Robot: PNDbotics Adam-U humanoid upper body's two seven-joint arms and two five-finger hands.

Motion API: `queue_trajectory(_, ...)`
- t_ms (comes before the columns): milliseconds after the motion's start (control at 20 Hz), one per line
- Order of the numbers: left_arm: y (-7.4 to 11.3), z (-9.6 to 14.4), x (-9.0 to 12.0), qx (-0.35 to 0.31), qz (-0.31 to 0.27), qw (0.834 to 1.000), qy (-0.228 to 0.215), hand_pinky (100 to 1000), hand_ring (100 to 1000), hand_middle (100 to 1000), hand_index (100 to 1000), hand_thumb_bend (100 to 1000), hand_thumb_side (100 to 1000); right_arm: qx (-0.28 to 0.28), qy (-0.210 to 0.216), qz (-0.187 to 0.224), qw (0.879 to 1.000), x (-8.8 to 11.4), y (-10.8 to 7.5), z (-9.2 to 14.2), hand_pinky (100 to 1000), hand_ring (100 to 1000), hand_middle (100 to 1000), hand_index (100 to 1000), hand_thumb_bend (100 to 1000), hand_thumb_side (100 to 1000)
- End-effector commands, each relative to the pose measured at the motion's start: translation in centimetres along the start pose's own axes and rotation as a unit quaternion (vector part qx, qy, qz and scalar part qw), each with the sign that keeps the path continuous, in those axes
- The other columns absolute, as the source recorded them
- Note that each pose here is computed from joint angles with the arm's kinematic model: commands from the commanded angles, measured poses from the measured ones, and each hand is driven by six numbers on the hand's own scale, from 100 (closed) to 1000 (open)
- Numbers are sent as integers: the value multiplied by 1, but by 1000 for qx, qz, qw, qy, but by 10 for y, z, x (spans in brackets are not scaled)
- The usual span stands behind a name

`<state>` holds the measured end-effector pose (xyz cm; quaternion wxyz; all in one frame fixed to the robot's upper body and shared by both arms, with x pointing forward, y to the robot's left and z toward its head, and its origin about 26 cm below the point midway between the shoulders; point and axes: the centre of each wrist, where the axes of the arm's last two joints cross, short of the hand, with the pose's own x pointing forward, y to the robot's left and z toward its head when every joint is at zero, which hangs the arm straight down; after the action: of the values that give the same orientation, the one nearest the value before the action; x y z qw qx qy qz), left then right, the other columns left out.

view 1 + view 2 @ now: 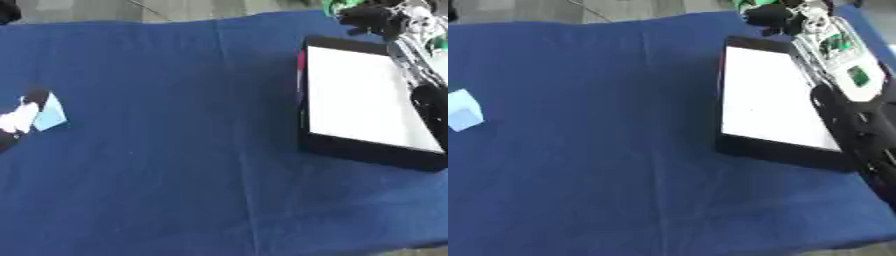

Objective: Pick up the objects with one hand, pass them to the other hand, and then place them into the box on the other side of the table.

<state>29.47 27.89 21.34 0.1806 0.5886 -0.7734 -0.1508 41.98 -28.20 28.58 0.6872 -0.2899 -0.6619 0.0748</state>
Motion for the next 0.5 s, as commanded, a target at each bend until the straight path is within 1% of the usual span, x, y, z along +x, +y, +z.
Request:
queue_trajectory(50, 8, -8, -7, 18, -13, 1000, -6, 774, 770, 740, 801, 633, 295, -104, 87, 102, 985, -11, -25, -14, 756, 690, 505, 555, 189, 100)
queue_trajectory(150, 9, -8, -9, 22, -16, 1000, -4, 775, 770, 741, 799, 636, 295, -96, 91, 142, 981, -16, -31, -17, 790, 691, 501, 546, 264, 100)
queue_trajectory(250, 10, -8, -11, 24, -20, 1000, -3, 775, 770, 741, 798, 637, 295, -82, 93, 182, 976, -18, -37, -18, 804, 690, 497, 540, 294, 100)
queue_trajectory(350, 11, -8, -12, 25, -23, 999, -2, 775, 771, 741, 797, 639, 297, -69, 96, 218, 969, -17, -42, -18, 822, 690, 493, 533, 334, 100)
queue_trajectory(400, 11, -8, -13, 26, -25, 999, -2, 775, 771, 741, 797, 640, 297, -63, 97, 234, 965, -15, -45, -18, 825, 688, 489, 528, 341, 100)
queue_trajectory(500, 12, -8, -14, 27, -27, 999, 0, 775, 771, 741, 796, 639, 297, -56, 98, 263, 958, -9, -49, -16, 846, 690, 490, 526, 384, 100)
